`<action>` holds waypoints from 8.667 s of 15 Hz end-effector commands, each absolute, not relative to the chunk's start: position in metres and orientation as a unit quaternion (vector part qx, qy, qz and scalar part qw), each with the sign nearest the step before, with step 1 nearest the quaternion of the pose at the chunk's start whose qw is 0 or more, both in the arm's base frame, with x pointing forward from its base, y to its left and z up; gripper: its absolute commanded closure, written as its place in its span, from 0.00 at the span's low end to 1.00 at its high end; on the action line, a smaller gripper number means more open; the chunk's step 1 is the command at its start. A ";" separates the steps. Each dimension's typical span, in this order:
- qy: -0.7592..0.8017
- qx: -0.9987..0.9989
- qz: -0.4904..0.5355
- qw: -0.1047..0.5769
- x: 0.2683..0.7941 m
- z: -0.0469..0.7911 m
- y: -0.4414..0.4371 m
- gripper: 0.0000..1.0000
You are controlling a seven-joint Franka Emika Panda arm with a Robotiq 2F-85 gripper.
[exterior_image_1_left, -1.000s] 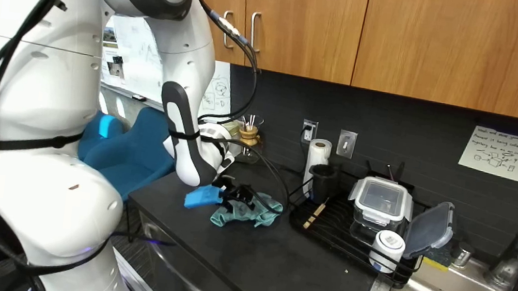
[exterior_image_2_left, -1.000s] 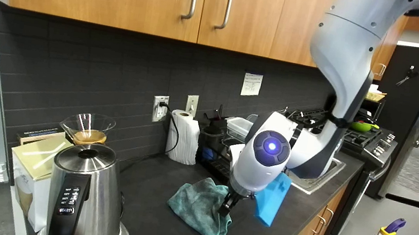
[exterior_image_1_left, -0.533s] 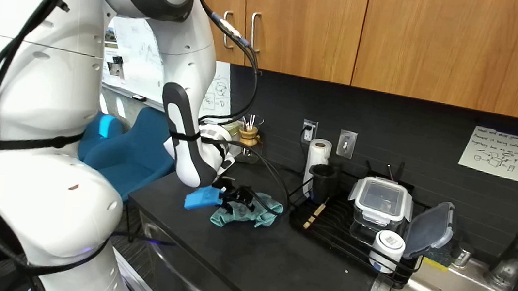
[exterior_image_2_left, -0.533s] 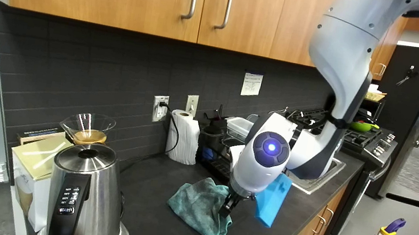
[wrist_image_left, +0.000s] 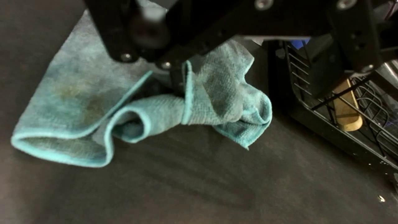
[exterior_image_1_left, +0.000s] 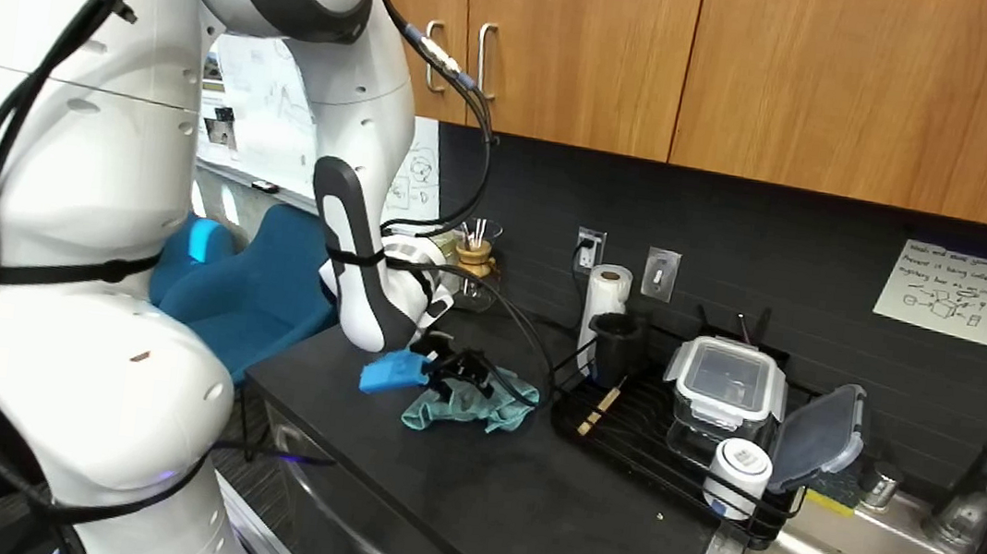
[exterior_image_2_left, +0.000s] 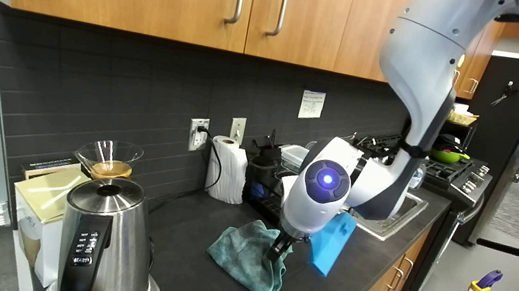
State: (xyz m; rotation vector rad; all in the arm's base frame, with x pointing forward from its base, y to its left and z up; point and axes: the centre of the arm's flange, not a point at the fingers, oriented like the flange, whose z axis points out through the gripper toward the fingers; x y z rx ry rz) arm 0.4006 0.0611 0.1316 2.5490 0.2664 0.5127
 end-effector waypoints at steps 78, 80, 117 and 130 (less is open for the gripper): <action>-0.049 0.908 0.405 -0.093 0.312 0.368 0.090 1.00; -0.062 0.920 0.373 -0.107 0.310 0.371 0.091 1.00; -0.091 0.961 0.254 0.070 0.317 0.315 0.084 1.00; -0.117 0.937 0.317 0.093 0.316 0.373 0.101 1.00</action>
